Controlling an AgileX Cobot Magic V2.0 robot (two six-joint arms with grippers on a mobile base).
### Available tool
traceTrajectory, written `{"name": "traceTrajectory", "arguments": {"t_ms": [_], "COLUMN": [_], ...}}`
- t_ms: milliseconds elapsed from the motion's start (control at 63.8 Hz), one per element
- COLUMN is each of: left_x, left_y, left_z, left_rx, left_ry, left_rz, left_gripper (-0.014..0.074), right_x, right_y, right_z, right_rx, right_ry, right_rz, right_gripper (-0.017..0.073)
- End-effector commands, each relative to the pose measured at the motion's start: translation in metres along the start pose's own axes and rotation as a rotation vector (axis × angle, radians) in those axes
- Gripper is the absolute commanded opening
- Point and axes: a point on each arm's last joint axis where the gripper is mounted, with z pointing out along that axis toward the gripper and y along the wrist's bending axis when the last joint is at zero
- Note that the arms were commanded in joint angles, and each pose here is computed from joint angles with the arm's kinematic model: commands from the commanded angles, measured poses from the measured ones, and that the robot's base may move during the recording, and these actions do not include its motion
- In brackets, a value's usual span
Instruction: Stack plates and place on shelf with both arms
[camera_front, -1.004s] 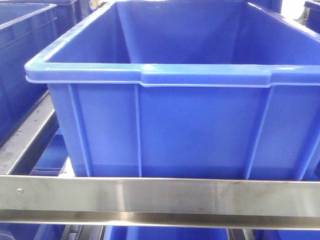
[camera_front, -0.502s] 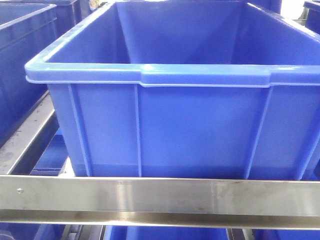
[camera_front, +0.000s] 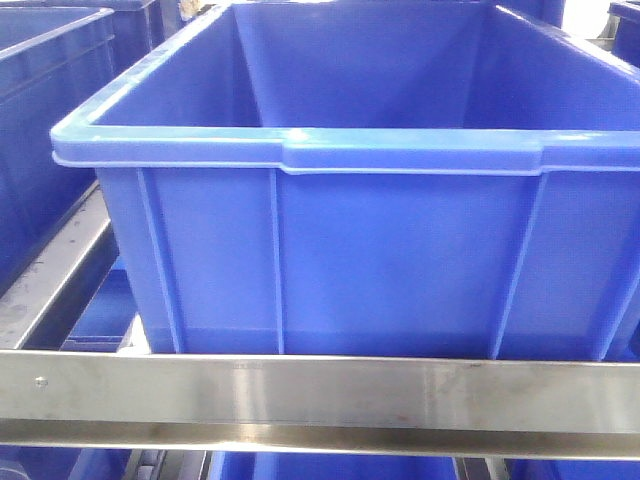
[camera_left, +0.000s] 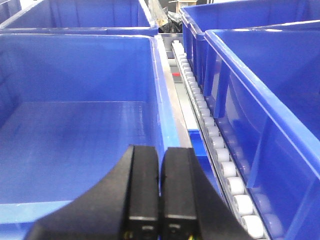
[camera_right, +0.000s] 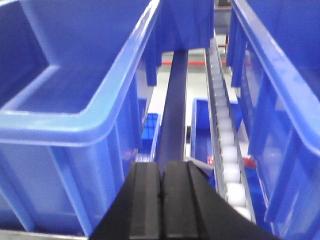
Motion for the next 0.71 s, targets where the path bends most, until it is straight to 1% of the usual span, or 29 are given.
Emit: {"name": "traceTrajectory", "arguments": {"t_ms": [0,690], "left_x": [-0.0160,-0.0160], "left_y": [0.0022,0.0022], "left_z": [0.0000,0.0000], "left_rx": [-0.022,-0.022], "left_ry": [-0.097,-0.097], "left_rz": [-0.004,-0.004], "left_gripper": [0.0081,0.0081], "right_x": [-0.0097,-0.0092], "right_y": [0.0001,0.0000], "right_z": [-0.0019,-0.0018], "right_rx": [0.001,0.002], "right_ry": [-0.115,-0.108], "right_rz": [0.000,0.000], "right_gripper": [0.0055,0.0055]}}
